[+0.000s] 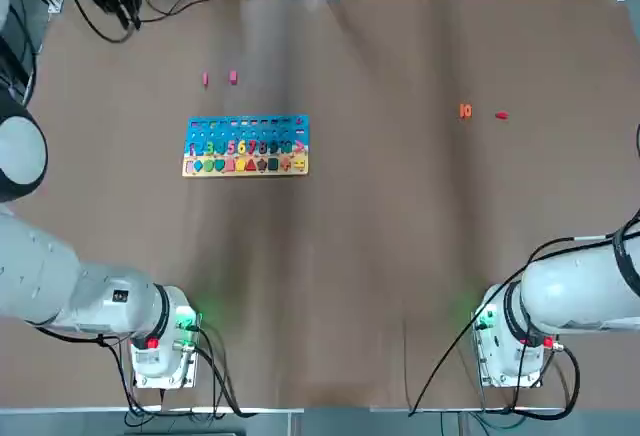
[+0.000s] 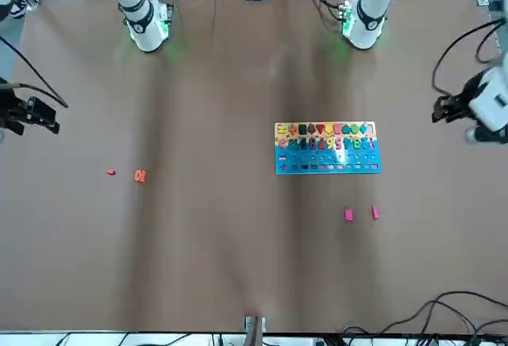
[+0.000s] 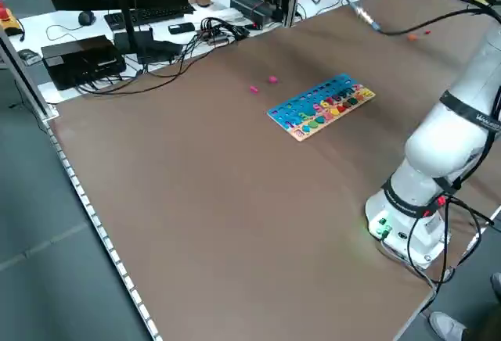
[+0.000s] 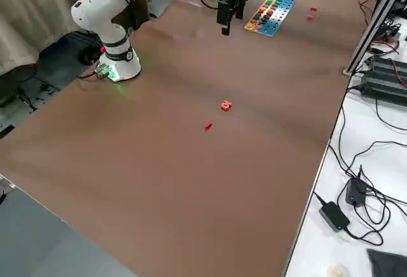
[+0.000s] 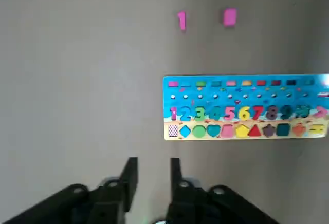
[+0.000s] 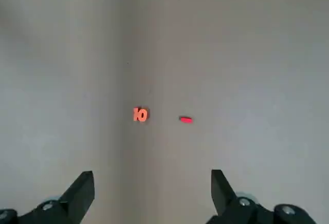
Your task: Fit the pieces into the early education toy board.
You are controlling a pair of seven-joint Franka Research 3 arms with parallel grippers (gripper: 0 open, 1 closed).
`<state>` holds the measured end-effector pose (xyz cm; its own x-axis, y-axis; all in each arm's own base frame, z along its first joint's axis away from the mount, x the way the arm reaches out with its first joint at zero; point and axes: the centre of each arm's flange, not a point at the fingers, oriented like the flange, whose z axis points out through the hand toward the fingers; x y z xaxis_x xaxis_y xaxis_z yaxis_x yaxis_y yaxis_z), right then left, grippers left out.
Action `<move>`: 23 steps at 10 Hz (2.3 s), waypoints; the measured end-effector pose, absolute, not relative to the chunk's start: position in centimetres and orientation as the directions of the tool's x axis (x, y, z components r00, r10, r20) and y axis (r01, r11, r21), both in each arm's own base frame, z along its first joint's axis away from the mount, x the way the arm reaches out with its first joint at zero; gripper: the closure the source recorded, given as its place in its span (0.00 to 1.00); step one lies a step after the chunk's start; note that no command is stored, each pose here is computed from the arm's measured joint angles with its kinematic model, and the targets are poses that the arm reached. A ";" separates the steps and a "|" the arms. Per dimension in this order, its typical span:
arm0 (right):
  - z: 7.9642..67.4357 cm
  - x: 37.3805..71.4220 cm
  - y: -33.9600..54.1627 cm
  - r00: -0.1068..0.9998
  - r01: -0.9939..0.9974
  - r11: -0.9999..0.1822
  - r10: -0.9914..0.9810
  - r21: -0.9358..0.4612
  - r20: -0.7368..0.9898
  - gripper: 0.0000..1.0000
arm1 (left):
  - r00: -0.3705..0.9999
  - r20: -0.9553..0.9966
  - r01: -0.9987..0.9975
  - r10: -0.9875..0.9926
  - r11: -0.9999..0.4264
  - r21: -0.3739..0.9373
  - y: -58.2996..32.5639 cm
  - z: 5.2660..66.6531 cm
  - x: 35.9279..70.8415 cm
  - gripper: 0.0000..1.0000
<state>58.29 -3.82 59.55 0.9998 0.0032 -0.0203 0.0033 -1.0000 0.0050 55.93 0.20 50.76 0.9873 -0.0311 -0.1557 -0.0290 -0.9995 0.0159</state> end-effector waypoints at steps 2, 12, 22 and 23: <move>56.4 58.7 -5.3 0.995 -0.016 -1.000 -0.016 0.000 -0.094 0.00 | 0.991 -0.133 -0.029 -0.030 -0.999 0.013 0.4 42.3 54.2 0.99; 37.7 63.3 -4.2 0.985 0.003 -1.000 0.006 -0.019 -0.170 0.00 | 0.976 -0.218 -0.005 -0.001 -1.000 -0.019 1.9 17.2 48.5 0.99; 24.2 57.8 -1.3 1.000 -0.026 -0.999 -0.026 -0.029 0.009 0.03 | 0.981 -0.191 0.020 0.032 -0.997 -0.068 -10.6 17.2 47.8 0.99; 24.2 57.8 0.2 1.000 -0.014 -0.999 -0.014 -0.030 0.009 0.07 | 0.983 -0.181 0.023 0.037 -0.997 -0.077 -13.5 17.3 47.6 0.99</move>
<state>57.83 0.23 24.24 0.9999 -0.0138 0.0090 -0.0135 -0.9995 -0.0297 47.62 -13.46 17.32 0.9829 0.0365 -0.1806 0.0228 -0.9967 -0.0774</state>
